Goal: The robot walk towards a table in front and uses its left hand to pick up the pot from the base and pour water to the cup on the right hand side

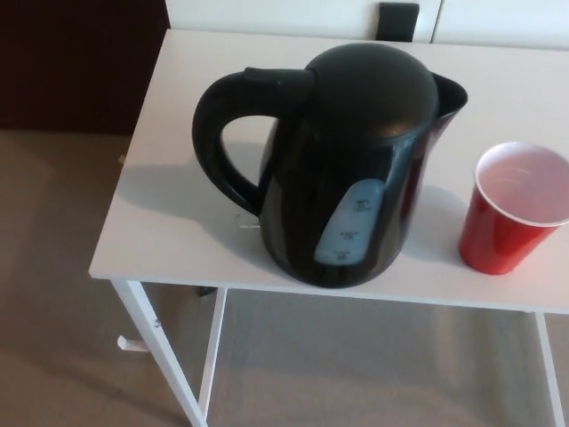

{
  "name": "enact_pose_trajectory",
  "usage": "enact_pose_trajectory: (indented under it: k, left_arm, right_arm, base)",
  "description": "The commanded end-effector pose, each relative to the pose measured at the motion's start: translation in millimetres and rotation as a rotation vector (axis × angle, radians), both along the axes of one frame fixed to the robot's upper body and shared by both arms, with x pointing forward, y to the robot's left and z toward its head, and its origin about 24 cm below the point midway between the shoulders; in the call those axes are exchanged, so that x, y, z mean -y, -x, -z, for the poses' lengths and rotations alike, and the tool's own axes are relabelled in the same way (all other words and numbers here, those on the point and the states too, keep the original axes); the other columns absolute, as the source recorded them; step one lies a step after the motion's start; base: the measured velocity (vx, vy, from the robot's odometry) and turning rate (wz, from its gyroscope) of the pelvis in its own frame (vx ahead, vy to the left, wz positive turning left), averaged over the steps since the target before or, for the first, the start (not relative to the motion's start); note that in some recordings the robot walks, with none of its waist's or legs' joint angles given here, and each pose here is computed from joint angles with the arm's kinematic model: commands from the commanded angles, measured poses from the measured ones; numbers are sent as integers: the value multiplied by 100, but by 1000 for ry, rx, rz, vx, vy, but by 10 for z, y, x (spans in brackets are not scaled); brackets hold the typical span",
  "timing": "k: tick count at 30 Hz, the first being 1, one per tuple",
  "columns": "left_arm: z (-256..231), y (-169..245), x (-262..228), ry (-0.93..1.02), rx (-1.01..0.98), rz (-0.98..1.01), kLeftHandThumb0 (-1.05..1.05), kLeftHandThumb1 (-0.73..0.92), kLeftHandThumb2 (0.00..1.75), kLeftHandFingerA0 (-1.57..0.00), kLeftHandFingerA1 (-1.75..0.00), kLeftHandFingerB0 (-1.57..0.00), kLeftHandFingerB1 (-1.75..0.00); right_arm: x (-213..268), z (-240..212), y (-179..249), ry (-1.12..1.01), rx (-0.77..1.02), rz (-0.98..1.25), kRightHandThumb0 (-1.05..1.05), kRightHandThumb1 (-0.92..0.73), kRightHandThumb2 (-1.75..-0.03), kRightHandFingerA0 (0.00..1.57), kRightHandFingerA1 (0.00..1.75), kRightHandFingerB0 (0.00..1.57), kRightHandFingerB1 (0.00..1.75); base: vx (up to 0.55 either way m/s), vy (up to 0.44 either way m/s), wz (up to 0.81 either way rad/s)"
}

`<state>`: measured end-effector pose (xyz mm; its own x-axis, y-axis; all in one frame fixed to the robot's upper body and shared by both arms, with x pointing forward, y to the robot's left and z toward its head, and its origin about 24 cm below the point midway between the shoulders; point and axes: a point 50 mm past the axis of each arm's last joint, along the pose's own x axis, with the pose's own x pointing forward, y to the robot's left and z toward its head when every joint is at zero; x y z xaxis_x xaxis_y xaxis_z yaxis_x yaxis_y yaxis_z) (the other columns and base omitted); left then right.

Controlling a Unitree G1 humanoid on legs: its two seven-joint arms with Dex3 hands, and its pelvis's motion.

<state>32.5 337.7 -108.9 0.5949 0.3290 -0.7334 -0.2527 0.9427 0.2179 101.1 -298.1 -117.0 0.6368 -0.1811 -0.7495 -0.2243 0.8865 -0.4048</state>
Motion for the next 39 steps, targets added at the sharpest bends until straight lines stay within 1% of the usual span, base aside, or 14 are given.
enact_pose_trajectory:
  k: [1, 12, 14, 16, 19, 24, 26, 27, 29, 31, 32, 35, 36, 39]
  left_arm:
    - [-25, 21, -42, -26, -10, 9, -27, 63, 59, -54, -46, -45, -39]
    - [-30, -26, -79, -47, -10, 1, -26, 61, 58, -56, -47, -46, -39]
    - [-40, -16, -76, -51, 11, -15, -34, 54, 70, -50, -52, -40, -45]
    - [-47, -21, -67, -19, 60, -63, -23, 61, 58, -54, -51, -38, -37]
    - [-160, -179, -115, -48, 219, -189, -33, 59, 58, -23, -39, -18, -29]
    - [-427, -381, -197, -134, 364, -230, -38, 57, 58, -19, -34, -16, -28]
    - [-616, -501, -273, -194, 436, -194, -45, 57, 59, -17, -32, -13, -27]
    - [-816, -641, -312, -240, 503, -165, -33, 31, 90, -8, -52, -7, -49]
    - [-1239, -907, -315, -293, 624, -72, -26, 39, 92, -7, -52, -7, -49]
    - [-1382, -982, -278, -300, 660, -44, -27, 39, 92, -7, -52, -6, -49]
    - [-1508, -1084, -236, -321, 702, -3, -47, 52, 56, -18, -29, -18, -28]
    - [-1974, -1435, -25, -364, 854, 153, -39, 33, 76, -3, -45, 0, -41]
    - [-2085, -1517, 48, -365, 883, 199, -40, 50, 57, -9, -30, -9, -24]
    - [-2363, -1775, 274, -338, 947, 316, -33, 46, 56, -7, -29, -7, -25]
  right_arm:
    - [39, -6, 19, 14, -7, 6, -34, -60, -57, 66, 59, 44, 43]
    - [13, -12, -72, 25, -7, -16, -34, -62, -58, 67, 56, 45, 42]
    - [-3, -13, -73, 23, 0, -25, -33, -62, -58, 68, 58, 45, 42]
    - [-7, -10, -81, 17, 3, -23, -33, -61, -58, 67, 59, 45, 43]
    - [9, -21, -104, 13, 8, -22, -35, -62, -58, 65, 57, 43, 42]
    - [32, -28, -132, 42, -4, -31, -37, -61, -57, 65, 56, 45, 41]
    - [40, -42, -151, 27, 9, -28, -37, -60, -57, 66, 60, 46, 43]
    - [42, -52, -182, 27, 14, -31, -36, -60, -56, 66, 60, 45, 43]
    - [41, -57, -209, 24, 13, -30, -37, -60, -57, 63, 60, 45, 43]
    - [37, -58, -218, 17, 16, -27, -36, -60, -57, 64, 60, 44, 43]
    - [39, -59, -217, 17, 18, -26, -35, -60, -57, 63, 58, 43, 43]
    - [31, -64, -233, 10, 24, -24, -35, -61, -58, 63, 58, 43, 43]
    - [27, -53, -209, 7, 19, -16, -33, -61, -58, 62, 56, 43, 42]
    - [28, -57, -232, 14, 19, -19, -33, -62, -58, 69, 59, 45, 42]
  base:
    - [0, 0, 0]
    - [0, 0, 0]
    - [0, 0, 0]
    - [0, 0, 0]
    - [0, 0, 0]
    - [0, 0, 0]
    - [0, 0, 0]
    - [0, 0, 0]
    - [0, 0, 0]
    - [0, 0, 0]
    - [0, 0, 0]
    - [0, 0, 0]
    - [0, 0, 0]
    - [0, 0, 0]
